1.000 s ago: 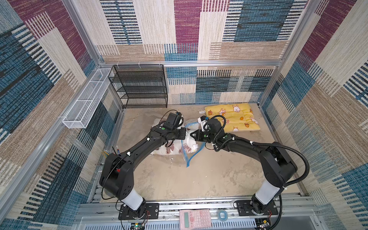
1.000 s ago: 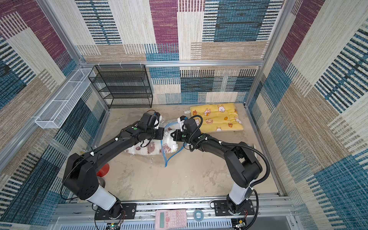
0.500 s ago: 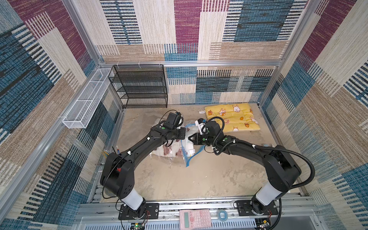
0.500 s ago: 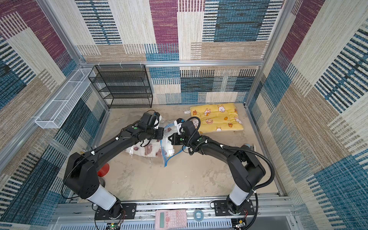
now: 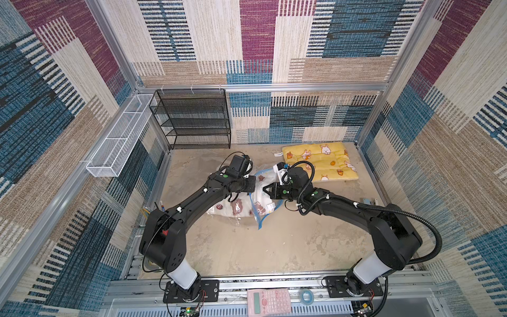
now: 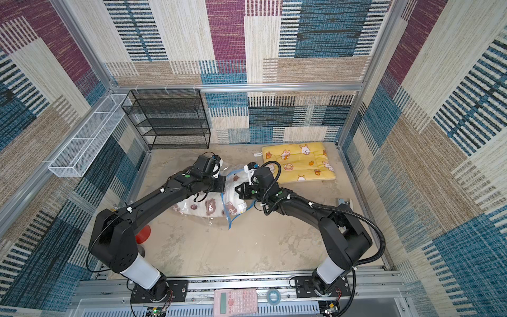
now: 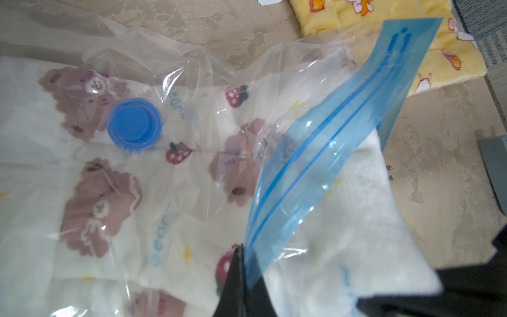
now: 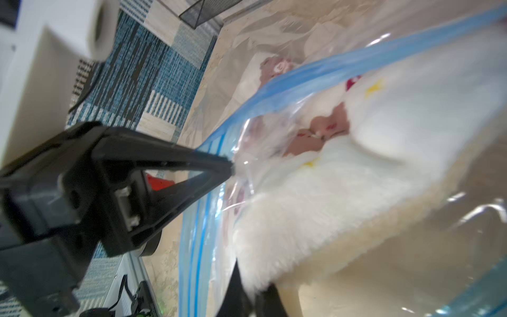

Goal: Take the blanket out of the vacuum bag
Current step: Take out the blanket from the vacuum bag.

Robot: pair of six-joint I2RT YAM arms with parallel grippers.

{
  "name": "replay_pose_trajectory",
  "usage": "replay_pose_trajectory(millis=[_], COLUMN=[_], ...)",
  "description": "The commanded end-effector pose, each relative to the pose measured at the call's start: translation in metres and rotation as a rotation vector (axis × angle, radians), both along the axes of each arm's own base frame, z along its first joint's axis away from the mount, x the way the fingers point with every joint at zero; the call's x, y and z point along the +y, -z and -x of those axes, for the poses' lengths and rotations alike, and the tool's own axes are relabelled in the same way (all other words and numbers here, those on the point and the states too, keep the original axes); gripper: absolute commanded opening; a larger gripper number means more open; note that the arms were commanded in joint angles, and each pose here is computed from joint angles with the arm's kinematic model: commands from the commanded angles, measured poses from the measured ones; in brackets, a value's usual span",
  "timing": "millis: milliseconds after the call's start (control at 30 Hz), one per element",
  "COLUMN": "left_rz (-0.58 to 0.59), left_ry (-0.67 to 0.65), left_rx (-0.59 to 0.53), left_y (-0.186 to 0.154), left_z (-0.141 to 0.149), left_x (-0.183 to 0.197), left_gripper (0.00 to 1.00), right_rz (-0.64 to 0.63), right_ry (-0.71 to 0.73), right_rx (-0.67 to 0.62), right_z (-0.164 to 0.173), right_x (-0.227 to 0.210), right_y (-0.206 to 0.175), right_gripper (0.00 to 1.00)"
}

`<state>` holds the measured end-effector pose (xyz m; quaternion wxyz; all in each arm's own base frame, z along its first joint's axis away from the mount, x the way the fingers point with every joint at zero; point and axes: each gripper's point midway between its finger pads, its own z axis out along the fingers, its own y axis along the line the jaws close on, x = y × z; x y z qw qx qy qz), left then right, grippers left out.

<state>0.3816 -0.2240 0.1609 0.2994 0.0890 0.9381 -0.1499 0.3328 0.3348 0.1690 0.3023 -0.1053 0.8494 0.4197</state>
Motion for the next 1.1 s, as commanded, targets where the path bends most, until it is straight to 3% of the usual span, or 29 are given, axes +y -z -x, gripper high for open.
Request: replay_pose_trajectory(millis=[0, 233, 567, 867, 1067], left_rz=[-0.01, -0.01, -0.013, -0.004, -0.002], left_ry=[-0.03, -0.031, -0.034, -0.035, -0.034], left_rx=[0.005, 0.008, 0.006, 0.007, 0.008], left_y=[0.0, 0.001, 0.001, -0.001, -0.001], left_z=[-0.001, -0.002, -0.003, -0.003, -0.004], left_x=[0.005, 0.005, 0.006, 0.005, 0.006], left_gripper=[0.0, 0.0, 0.0, 0.0, 0.0], right_rz=[-0.017, 0.091, 0.053, -0.03, -0.004], right_ry=[-0.033, 0.07, 0.155, -0.052, -0.144], right_rx=[-0.04, -0.114, -0.135, -0.141, -0.155], right_z=[0.004, -0.012, -0.027, 0.0, 0.013], right_x=[0.006, -0.019, -0.055, -0.028, -0.002], right_y=[-0.009, -0.013, -0.034, -0.049, -0.049], right_gripper=[0.0, 0.0, 0.0, 0.0, 0.0])
